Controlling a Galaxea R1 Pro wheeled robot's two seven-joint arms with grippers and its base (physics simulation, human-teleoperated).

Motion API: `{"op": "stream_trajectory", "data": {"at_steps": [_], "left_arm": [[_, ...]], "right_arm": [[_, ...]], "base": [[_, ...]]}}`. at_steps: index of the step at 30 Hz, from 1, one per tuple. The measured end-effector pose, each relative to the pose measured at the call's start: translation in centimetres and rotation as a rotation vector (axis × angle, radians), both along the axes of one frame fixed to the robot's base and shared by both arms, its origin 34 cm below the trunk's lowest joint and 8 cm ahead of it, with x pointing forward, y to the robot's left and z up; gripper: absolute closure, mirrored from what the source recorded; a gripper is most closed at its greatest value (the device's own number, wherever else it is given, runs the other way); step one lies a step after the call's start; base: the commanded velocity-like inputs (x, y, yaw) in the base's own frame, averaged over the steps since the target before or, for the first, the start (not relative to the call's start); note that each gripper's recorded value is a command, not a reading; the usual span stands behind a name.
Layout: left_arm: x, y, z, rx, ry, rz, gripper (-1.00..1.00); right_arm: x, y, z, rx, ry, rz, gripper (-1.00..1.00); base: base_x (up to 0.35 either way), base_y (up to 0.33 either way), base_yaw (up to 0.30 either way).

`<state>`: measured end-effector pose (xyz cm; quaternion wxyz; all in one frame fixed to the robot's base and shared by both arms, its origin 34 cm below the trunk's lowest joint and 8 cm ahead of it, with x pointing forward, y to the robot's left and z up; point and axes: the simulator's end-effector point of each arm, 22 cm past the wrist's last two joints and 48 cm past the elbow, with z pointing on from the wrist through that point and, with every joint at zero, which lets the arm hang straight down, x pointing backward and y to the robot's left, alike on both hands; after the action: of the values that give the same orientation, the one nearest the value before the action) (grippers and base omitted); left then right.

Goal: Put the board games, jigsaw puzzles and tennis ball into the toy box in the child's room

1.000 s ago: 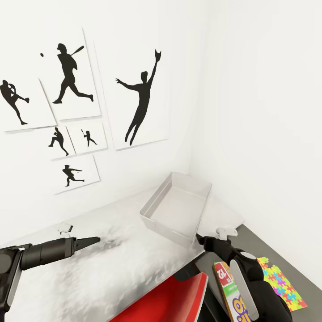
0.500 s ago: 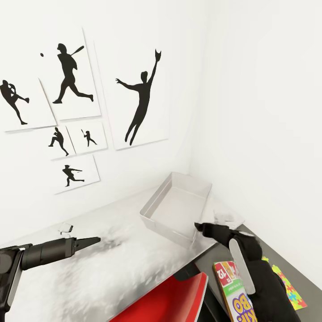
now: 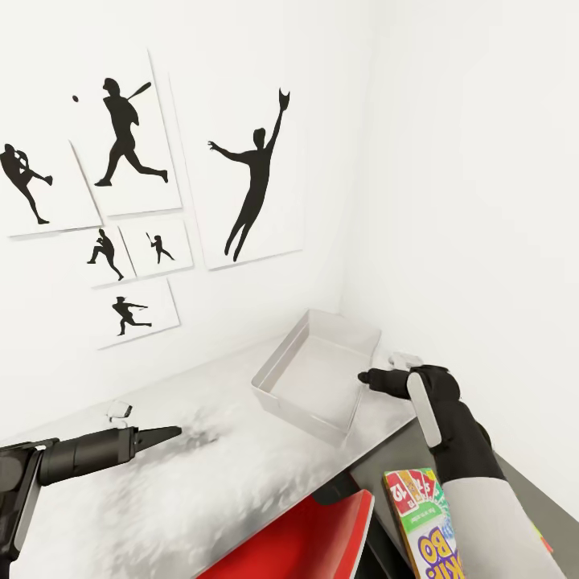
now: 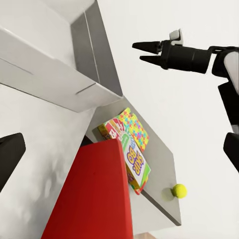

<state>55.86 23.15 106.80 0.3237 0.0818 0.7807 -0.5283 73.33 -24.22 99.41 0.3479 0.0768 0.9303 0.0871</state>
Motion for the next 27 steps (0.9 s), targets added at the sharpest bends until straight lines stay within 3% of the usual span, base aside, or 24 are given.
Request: {"op": "stream_trajectory", "data": {"at_steps": [3, 9, 14, 20, 24, 27], "left_arm": [[0.0, 0.0, 0.0, 0.0, 0.0, 0.0, -1.0], [0.1, -0.1, 0.1, -0.006, 0.006, 0.0, -1.0], [0.3, -3.7, 0.6, -0.058, 0.011, -0.049, -1.0], [4.7, -7.6, 1.5, -0.039, -0.01, -0.029, -1.0], [9.0, -10.0, 0.2, -0.01, 0.048, 0.016, -1.0], [12.4, -11.5, -1.6, 0.043, 0.121, 0.055, -1.0]], "right_arm": [[0.3, -0.9, -1.8, 0.0, 0.062, -0.028, -1.0], [0.5, -1.5, -2.6, 0.002, 0.088, -0.052, -1.0], [0.6, -1.6, -2.7, 0.0, 0.084, -0.058, -1.0], [0.7, -1.5, -2.6, -0.003, 0.08, -0.056, -1.0], [0.8, -1.4, -2.4, -0.003, 0.077, -0.054, -1.0], [0.9, -1.3, -2.3, -0.001, 0.074, -0.053, -1.0]], "base": [[0.0, 0.0, 0.0], [0.0, 0.0, 0.0], [0.0, 0.0, 0.0], [0.0, 0.0, 0.0], [0.0, 0.0, 0.0], [0.0, 0.0, 0.0]]}}
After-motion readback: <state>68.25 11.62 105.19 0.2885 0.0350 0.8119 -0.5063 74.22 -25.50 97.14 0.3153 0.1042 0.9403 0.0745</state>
